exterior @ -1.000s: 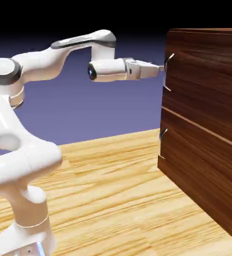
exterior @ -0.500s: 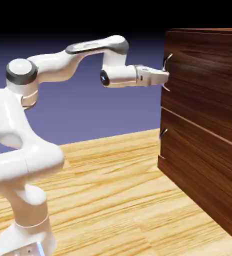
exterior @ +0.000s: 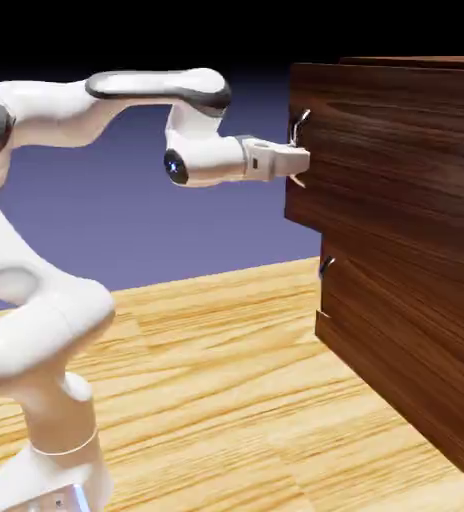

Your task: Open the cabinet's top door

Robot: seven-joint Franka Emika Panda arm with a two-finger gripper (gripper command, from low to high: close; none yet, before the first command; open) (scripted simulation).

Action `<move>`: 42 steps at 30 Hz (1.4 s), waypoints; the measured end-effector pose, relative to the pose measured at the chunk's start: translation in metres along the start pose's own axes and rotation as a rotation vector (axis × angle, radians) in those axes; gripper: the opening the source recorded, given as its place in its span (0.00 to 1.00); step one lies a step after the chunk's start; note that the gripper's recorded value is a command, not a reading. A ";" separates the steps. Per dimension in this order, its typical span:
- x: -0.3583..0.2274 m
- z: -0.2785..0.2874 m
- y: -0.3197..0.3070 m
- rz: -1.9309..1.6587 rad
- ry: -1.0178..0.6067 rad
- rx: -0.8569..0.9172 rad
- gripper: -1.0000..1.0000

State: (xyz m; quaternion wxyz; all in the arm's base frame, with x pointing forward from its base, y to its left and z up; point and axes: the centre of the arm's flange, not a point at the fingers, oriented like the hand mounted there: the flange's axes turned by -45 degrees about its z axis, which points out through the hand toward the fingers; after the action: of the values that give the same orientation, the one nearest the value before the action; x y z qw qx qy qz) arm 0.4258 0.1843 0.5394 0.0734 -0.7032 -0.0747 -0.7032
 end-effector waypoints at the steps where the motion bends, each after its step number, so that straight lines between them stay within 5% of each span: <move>1: 0.000 -0.004 0.001 -0.004 -0.001 0.009 0.00; 42: 0.000 -0.216 0.121 0.001 0.001 0.469 0.00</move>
State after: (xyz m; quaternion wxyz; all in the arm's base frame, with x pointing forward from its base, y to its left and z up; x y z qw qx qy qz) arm 0.2401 0.0209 0.5393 0.2350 -0.6666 -0.2356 -0.6670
